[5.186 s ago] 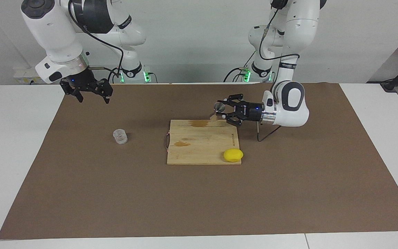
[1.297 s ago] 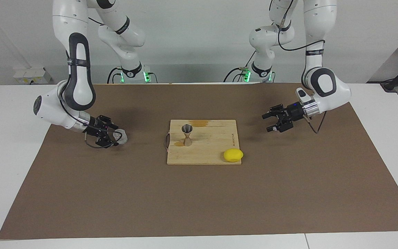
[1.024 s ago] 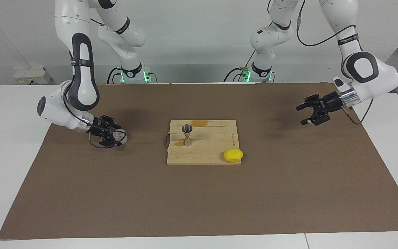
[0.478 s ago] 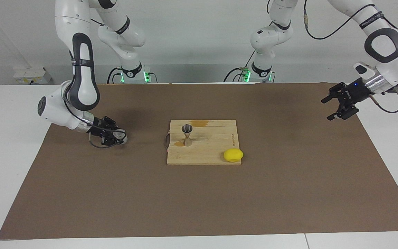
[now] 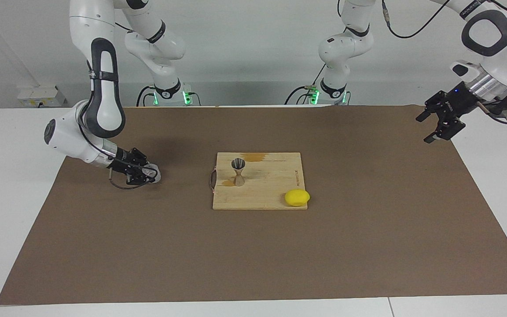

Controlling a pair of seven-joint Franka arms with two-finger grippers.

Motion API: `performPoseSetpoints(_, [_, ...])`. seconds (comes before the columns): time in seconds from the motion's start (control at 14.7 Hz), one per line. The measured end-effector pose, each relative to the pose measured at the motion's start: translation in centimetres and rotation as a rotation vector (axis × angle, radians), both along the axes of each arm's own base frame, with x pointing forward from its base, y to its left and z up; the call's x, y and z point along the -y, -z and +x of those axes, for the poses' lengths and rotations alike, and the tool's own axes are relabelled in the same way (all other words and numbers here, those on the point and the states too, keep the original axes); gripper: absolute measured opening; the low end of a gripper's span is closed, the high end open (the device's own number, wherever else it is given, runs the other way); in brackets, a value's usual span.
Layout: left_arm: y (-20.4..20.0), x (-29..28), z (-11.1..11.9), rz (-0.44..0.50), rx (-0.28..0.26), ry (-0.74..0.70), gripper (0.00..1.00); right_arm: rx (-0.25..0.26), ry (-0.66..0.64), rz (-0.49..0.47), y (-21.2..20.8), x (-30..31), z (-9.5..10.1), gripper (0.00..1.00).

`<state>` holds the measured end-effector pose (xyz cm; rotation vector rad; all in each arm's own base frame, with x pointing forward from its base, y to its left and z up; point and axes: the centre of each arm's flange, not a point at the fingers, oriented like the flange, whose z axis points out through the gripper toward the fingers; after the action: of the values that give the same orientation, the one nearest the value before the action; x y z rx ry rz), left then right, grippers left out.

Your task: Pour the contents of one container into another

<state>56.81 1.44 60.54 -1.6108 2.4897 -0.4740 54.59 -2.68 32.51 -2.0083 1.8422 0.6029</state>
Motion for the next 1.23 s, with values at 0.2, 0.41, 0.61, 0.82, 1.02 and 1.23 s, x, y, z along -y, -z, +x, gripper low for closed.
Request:
performPoseSetpoints(0.2, [-0.1, -0.9, 0.5, -0.002, 0.035, -0.051, 1.00, -0.013, 0.025, -0.024, -1.8, -5.5, 0.8, 0.51])
performPoseSetpoints(0.41, [0.0, -2.7, 0.4, -0.060, -0.005, -0.261, 1.00, -0.014, 0.056, -0.042, -3.3, -10.4, 1.5, 0.51])
performPoseSetpoints(0.61, [0.6, -2.7, 0.0, -0.107, -0.093, -0.432, 1.00, -0.007, 0.081, -0.090, -6.1, -14.9, 2.4, 0.51])
performPoseSetpoints(0.82, [1.3, -2.5, -0.7, -0.140, -0.209, -0.777, 1.00, 0.026, 0.089, -0.164, -9.3, -18.6, 3.1, 0.51])
performPoseSetpoints(1.02, [1.7, -2.0, -1.2, -0.186, -0.303, -1.146, 1.00, 0.070, 0.023, -0.254, -10.6, -22.4, 2.5, 0.51])
performPoseSetpoints(1.23, [1.5, -1.5, -2.0, -0.171, -0.362, -1.336, 1.00, 0.120, -0.086, -0.358, -10.6, -26.3, 1.0, 0.51])
